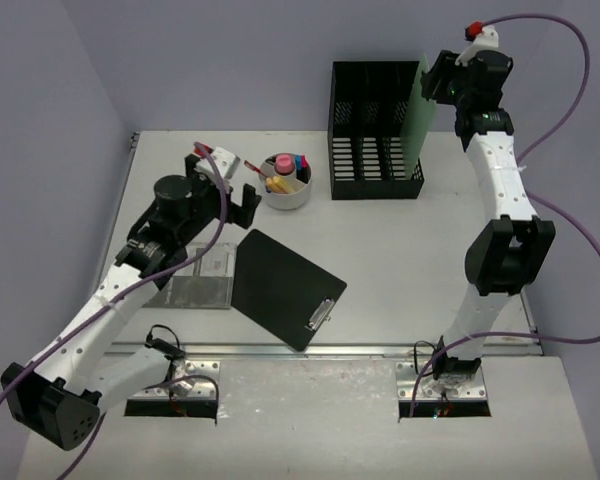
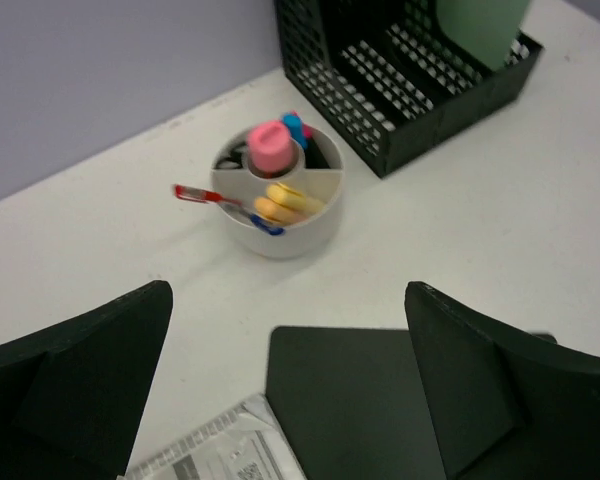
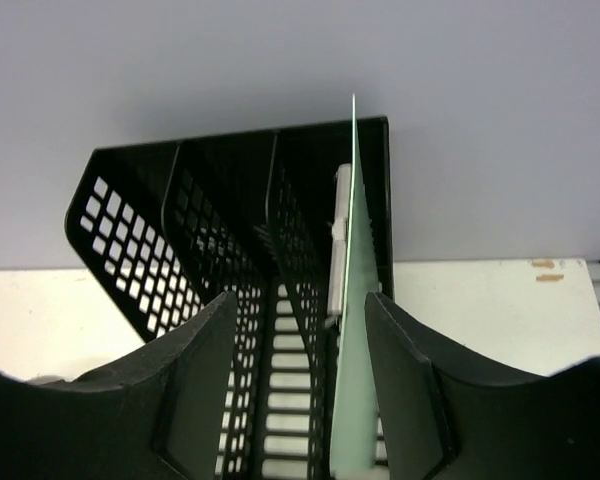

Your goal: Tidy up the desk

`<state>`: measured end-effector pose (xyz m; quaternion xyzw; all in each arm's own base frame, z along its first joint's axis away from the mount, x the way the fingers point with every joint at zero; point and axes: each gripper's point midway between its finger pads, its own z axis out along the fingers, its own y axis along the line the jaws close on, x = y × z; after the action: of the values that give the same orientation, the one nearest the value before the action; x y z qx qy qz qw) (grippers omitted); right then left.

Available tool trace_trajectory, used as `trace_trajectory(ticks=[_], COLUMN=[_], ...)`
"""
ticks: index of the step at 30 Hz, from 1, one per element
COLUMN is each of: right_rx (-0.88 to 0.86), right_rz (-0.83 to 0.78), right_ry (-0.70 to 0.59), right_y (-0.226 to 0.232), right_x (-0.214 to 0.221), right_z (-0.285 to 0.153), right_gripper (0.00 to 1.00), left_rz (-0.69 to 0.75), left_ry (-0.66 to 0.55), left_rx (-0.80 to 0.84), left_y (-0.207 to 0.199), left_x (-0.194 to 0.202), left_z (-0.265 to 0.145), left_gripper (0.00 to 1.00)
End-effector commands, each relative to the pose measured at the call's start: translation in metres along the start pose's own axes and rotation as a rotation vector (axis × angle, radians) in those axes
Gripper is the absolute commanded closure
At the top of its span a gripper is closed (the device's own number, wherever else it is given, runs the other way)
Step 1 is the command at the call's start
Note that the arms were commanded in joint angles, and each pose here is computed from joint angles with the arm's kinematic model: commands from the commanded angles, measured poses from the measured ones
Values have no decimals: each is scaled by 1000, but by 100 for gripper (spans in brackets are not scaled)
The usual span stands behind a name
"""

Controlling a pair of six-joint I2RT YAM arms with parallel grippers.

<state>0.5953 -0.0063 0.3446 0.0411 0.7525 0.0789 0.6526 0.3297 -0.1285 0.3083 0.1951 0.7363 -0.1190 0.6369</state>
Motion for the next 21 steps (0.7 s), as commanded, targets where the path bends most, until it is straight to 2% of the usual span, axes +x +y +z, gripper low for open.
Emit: trace_trajectory(ticks=[1,4,6,7,8,9,10,11,12,14,17,20,21], right_rx=[-24,11,20,53,56,63,85,94,98,106,115,148,152], right_rz=[-36,-54,-68,-69,-77,-79,-72,-72,-72,-73,-73,-66,-62], right_ry=[-111,-30,-37,21,31,14,73,77,86,92,103,130,146], right_y=[16,10,12,4,4,6,0,-1,-1,-1,-3,-8,-9], right_x=[-69,-49,-55,-27,-23,-30,-4,0,9,17,31,43,49], right_z=[-48,-67,-96,-101,-111,-131,-138,-147,-165,-180,-202,-213,-216], right_gripper=[45,41,38,37,34,33,33,34,34,34,34,33,33], left_rz=[52,-17,-32,-48,-45,-27,-15,-28,-6,21,72,24,4], left_ry=[121,214,319,349,377,411,425,452,472,506,560,658,681], left_rx=[14,96,148,162,182,227,252,261,310,340,444,457,453], left_y=[-35,-66,-88,-97,-105,-122,-132,-141,-159,-178,-226,-244,-249], left_x=[34,68,104,115,126,141,147,156,164,176,190,209,213], left_z=[6,7,3,0,-2,-8,-10,-10,-15,-15,-27,-29,-29], left_gripper=[0,0,0,1,3,8,13,18,28,31,47,56,56])
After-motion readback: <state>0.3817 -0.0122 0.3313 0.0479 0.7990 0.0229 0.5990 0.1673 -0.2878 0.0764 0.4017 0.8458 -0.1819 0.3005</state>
